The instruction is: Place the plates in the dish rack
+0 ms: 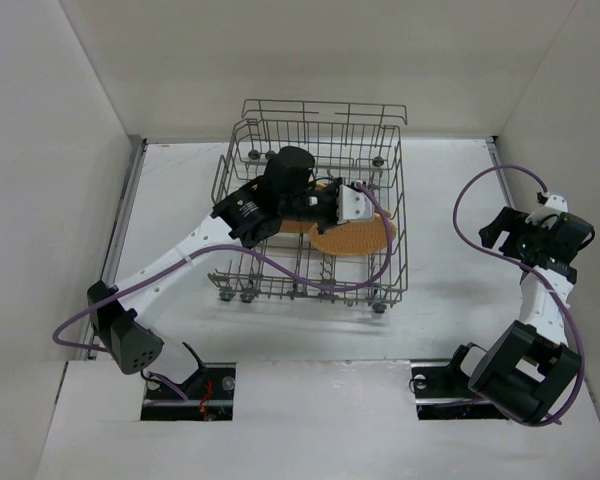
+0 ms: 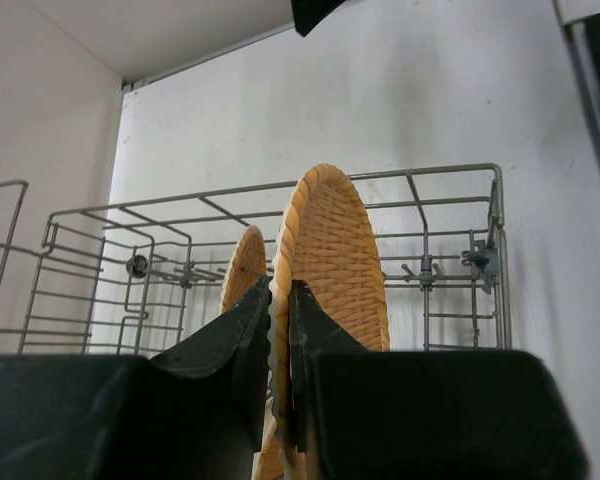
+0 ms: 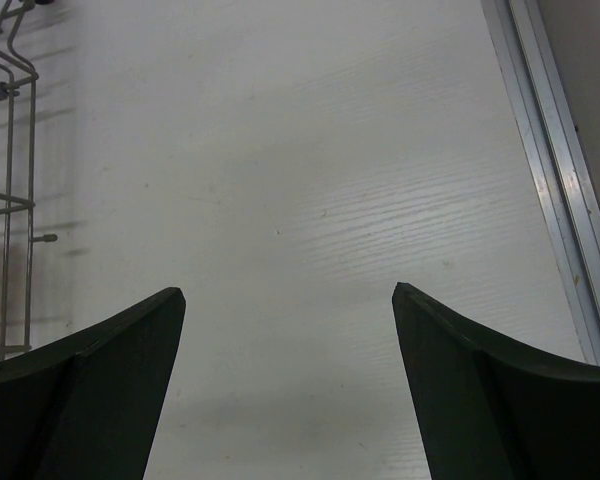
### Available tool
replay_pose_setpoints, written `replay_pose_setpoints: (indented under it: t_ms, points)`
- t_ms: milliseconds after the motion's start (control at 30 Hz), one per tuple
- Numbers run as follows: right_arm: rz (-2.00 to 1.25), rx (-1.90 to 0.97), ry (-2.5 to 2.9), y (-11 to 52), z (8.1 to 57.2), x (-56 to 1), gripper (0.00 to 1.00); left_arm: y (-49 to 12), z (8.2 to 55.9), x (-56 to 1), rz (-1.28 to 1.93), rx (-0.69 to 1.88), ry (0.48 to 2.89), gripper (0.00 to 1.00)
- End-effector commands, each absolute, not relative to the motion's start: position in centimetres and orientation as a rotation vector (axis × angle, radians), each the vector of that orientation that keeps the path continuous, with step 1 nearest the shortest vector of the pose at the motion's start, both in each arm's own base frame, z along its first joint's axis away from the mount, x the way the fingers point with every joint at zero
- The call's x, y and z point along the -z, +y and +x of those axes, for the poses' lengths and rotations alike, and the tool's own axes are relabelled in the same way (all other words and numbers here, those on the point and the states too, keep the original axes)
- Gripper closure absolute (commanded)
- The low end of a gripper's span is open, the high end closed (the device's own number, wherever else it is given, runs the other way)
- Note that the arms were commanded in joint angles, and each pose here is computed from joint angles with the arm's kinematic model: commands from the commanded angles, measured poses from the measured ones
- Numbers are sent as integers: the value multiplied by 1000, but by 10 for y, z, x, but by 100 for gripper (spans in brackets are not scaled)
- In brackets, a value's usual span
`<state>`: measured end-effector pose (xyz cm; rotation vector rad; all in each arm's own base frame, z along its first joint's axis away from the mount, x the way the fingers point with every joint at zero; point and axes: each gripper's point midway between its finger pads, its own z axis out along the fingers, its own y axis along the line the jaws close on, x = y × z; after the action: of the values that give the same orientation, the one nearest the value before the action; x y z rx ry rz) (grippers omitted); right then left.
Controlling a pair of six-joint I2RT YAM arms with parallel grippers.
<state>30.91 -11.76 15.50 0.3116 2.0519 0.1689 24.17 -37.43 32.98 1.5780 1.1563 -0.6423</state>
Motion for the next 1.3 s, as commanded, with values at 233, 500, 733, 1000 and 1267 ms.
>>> replay_pose_setpoints:
  t_ms: [233, 500, 733, 1000, 1267]
  points:
    - [277, -107, 1989, -123, 315, -172, 9, -380, 233, -368, 1584, 754, 919, 98]
    - [280, -95, 1999, -122, 317, -170, 9, -377, 249, -352, 1584, 759, 920, 99]
    - [294, -81, 2009, -124, 318, -167, 9, -373, 261, -335, 1582, 775, 946, 99]
    - [303, -73, 2021, -125, 318, -164, 9, -371, 271, -313, 1574, 775, 964, 99]
    - [308, -73, 2028, -126, 319, -163, 9, -373, 274, -289, 1576, 764, 963, 99]
